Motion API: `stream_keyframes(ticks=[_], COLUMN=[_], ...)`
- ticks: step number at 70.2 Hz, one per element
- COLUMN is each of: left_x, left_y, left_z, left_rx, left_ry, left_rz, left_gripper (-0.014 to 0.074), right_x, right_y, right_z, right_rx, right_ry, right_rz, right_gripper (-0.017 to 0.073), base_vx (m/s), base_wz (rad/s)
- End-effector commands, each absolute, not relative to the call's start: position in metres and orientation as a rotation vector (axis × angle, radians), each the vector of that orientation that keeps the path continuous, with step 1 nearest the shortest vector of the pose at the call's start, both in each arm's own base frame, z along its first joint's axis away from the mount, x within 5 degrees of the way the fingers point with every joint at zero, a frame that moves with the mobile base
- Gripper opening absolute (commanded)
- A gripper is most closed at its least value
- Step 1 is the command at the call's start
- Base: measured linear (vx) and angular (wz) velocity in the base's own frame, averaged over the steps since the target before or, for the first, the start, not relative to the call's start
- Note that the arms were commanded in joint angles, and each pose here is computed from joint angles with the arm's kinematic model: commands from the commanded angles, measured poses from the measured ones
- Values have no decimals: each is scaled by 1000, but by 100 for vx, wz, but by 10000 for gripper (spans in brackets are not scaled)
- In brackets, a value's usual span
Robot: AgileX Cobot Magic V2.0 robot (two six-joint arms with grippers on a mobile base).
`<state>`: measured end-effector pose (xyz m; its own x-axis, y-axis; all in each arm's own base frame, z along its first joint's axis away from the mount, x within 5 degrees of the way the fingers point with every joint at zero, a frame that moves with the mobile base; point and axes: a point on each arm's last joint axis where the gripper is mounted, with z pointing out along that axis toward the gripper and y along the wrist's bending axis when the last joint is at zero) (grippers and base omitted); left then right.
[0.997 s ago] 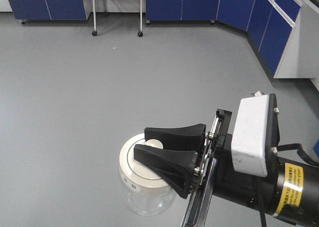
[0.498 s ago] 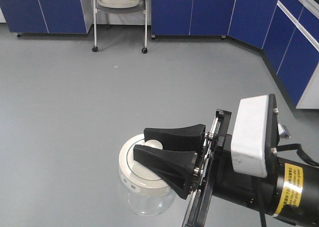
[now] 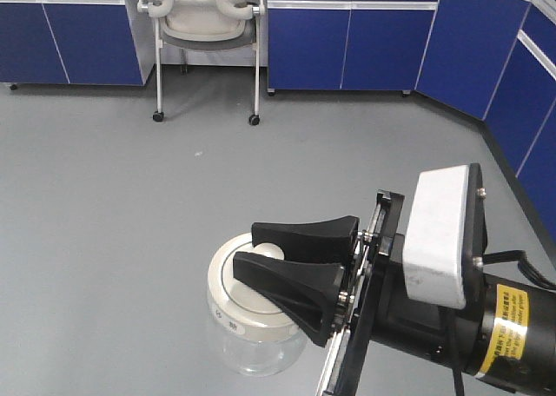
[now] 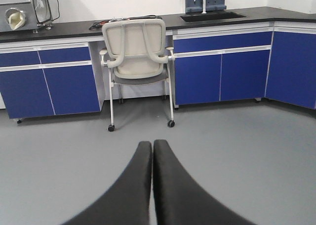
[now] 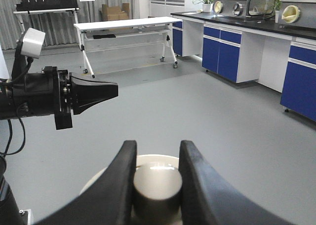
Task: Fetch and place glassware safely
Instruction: 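Hold the jar in the right gripper while the base drives away, then drive the base up to the black bench holding the jar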
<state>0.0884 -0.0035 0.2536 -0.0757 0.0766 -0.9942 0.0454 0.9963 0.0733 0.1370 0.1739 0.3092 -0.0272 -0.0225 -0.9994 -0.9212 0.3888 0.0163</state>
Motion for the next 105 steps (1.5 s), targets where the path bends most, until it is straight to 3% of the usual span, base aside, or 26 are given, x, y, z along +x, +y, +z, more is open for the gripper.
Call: stream_keyframes(ticks=[1,61,105], left_x=[89,89,89], left_y=[-5,-5,-5], left_z=[269,268,268], left_rx=[87,87,87], left_ry=[1558,1563,1563], left_rz=[3,4,4], left_gripper=[-7,-7,-7], right_x=[132,132,132], right_y=[174,174,174], right_z=[332,332,332], right_rx=[-886,-886,-886], right_ry=[1290,1290,1290], right_rz=[982,982,982], right_gripper=[0,0,0], base_vx=[60,54,36], base_wz=[3,-5,-59])
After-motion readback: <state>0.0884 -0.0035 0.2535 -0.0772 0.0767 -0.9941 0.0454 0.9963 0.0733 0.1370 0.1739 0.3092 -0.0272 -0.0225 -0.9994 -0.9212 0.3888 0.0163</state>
